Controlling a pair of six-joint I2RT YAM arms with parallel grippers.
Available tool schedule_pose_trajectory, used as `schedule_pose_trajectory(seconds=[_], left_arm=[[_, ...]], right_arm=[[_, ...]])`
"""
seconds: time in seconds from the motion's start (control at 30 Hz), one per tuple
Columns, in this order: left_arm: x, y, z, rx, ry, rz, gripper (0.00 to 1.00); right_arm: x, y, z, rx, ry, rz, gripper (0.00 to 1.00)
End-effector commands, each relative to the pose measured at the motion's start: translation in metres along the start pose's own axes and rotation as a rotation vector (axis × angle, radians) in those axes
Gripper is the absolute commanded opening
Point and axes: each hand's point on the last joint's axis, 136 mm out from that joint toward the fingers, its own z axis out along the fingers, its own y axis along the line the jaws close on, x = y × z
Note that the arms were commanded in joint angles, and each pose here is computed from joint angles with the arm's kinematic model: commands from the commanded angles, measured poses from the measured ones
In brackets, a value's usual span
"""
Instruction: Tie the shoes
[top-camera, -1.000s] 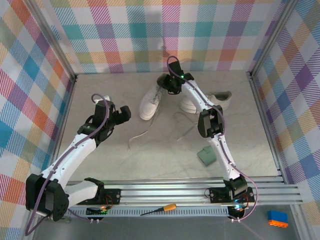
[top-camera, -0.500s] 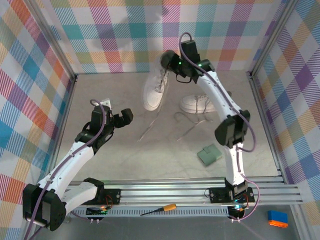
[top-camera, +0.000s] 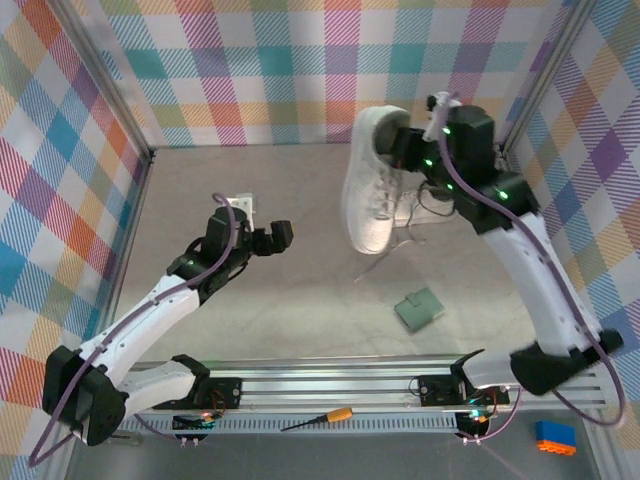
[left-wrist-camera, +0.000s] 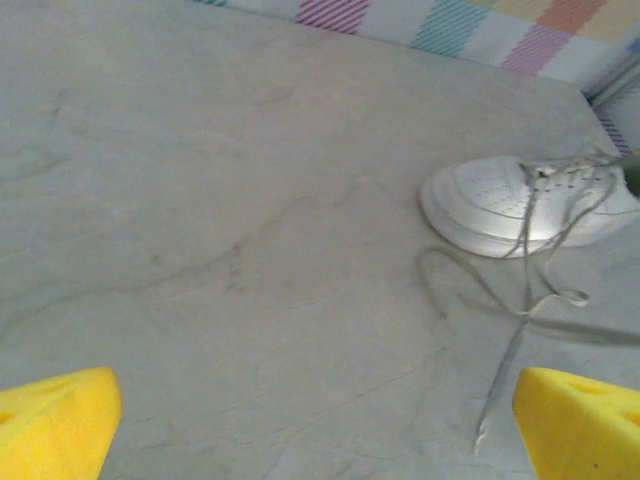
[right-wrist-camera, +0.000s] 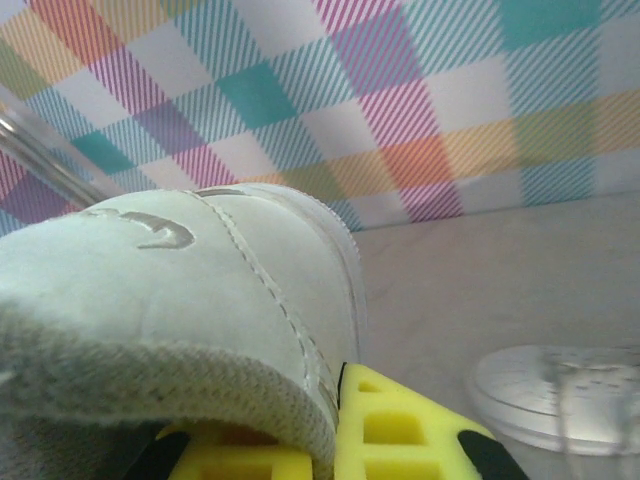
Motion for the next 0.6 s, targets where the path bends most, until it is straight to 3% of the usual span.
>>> schedule_pose_trajectory(seconds=[0.0, 0.17, 0.3, 0.47, 0.57], left_arm=[[-0.01, -0.013, 0.003, -0.009, -0.024, 0.048, 1.0], [-0.019, 0.01, 0.0, -0.101, -0.08, -0.028, 1.0], [-0.021, 0.035, -0.008, -0.151, -0.082, -0.094, 1.0], [-0.023, 0.061, -0.029, -0.241, -0.12, -0.139, 1.0], [-0.013, 0.074, -0.037, -0.309, -0.084, -0.128, 1.0]], right_arm=[[-0.025, -0.01, -0.042, 0.045, -0.126, -0.09, 0.0], [0.013, -0.007, -0.021, 0.001, 0.016, -0.097, 0.0], [0.064, 0.013, 0.03, -0.071, 0.146, -0.043, 0.0], [0.14, 0.029, 0.103, -0.051, 0.296, 0.073, 0.0], [0.18, 0.036, 0.142, -0.026, 0.372, 0.14, 0.0]])
